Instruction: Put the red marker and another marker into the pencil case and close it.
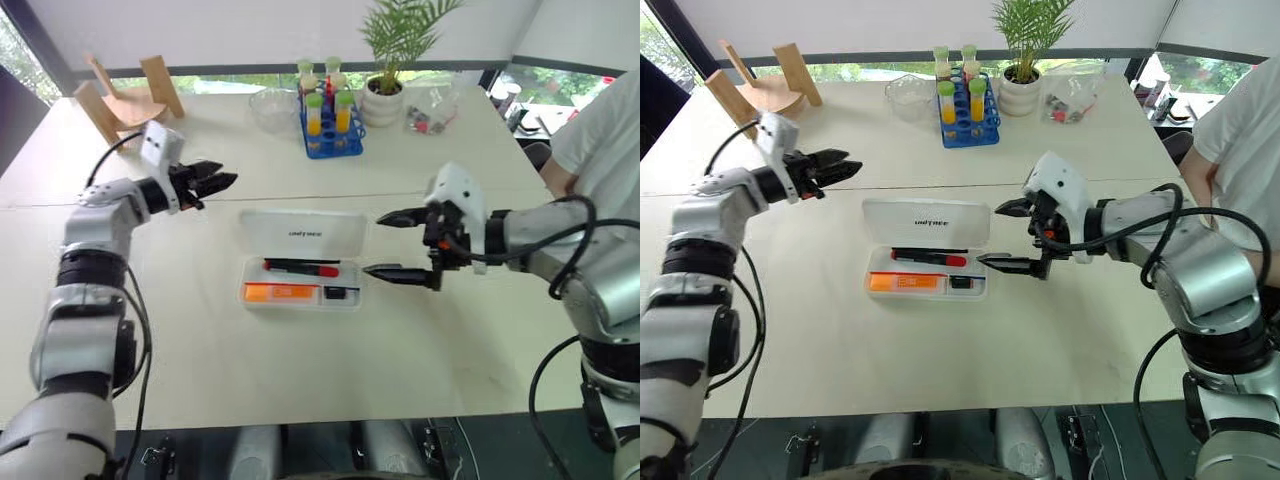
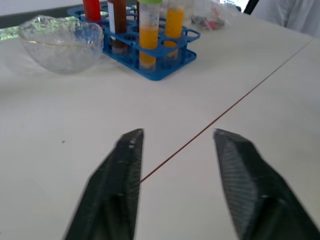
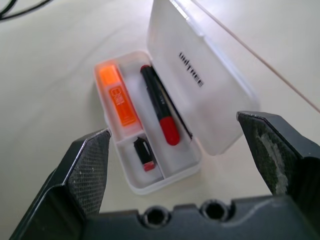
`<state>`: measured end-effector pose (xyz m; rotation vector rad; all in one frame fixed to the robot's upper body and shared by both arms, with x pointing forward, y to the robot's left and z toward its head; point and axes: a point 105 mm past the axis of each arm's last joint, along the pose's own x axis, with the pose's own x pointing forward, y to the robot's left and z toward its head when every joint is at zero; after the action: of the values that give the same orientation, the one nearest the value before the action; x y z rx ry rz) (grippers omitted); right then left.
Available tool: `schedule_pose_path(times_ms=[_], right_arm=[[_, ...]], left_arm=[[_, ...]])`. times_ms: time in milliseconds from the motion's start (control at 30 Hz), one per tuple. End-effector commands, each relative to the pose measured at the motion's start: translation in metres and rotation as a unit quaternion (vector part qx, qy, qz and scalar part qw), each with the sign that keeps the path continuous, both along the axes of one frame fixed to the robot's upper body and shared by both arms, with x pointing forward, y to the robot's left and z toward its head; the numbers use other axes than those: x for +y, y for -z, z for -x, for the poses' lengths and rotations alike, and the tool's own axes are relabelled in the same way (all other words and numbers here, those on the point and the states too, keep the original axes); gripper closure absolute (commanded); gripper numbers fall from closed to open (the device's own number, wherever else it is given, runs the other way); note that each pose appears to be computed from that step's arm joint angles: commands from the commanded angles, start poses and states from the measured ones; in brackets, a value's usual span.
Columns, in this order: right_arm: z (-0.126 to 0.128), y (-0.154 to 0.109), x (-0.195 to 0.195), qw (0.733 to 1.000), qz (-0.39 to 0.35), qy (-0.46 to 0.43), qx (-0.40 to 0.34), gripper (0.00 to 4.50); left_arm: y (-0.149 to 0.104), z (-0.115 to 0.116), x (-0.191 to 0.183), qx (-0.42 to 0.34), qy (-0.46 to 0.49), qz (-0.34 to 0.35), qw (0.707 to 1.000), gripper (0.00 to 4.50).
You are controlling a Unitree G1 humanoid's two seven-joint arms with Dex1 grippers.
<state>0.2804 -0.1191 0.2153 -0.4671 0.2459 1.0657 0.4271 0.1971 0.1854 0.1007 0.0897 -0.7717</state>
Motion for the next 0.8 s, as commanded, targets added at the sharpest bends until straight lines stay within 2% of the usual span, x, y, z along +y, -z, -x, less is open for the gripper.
schedule_pose_path(times_ms=[33, 133, 233, 433, 667, 800], right_arm=[[0.007, -0.010, -0.009, 0.999, -0.003, 0.027, -0.023, 0.00], [0.009, -0.009, -0.012, 0.999, -0.004, 0.041, -0.022, 0.00], [0.011, -0.010, -0.014, 0.999, -0.004, 0.048, -0.023, 0.00], [0.009, -0.009, -0.021, 0.998, 0.001, 0.065, -0.022, 0.00], [0.011, -0.002, -0.019, 0.998, 0.006, 0.063, -0.013, 0.00], [0.014, 0.005, -0.017, 0.998, 0.014, 0.056, 0.002, 0.00]], left_arm=[[-0.012, -0.001, -0.022, -0.015, 0.060, 0.007, 0.998, 4.45], [-0.016, 0.011, -0.036, 0.003, 0.139, 0.028, 0.990, 4.45], [-0.009, 0.022, -0.040, 0.032, 0.187, 0.017, 0.982, 4.45], [0.012, 0.057, -0.040, 0.109, 0.296, -0.019, 0.949, 4.45], [0.033, 0.090, -0.051, 0.147, 0.347, -0.041, 0.925, 4.45], [0.056, 0.097, -0.058, 0.156, 0.336, -0.069, 0.926, 4.45]])
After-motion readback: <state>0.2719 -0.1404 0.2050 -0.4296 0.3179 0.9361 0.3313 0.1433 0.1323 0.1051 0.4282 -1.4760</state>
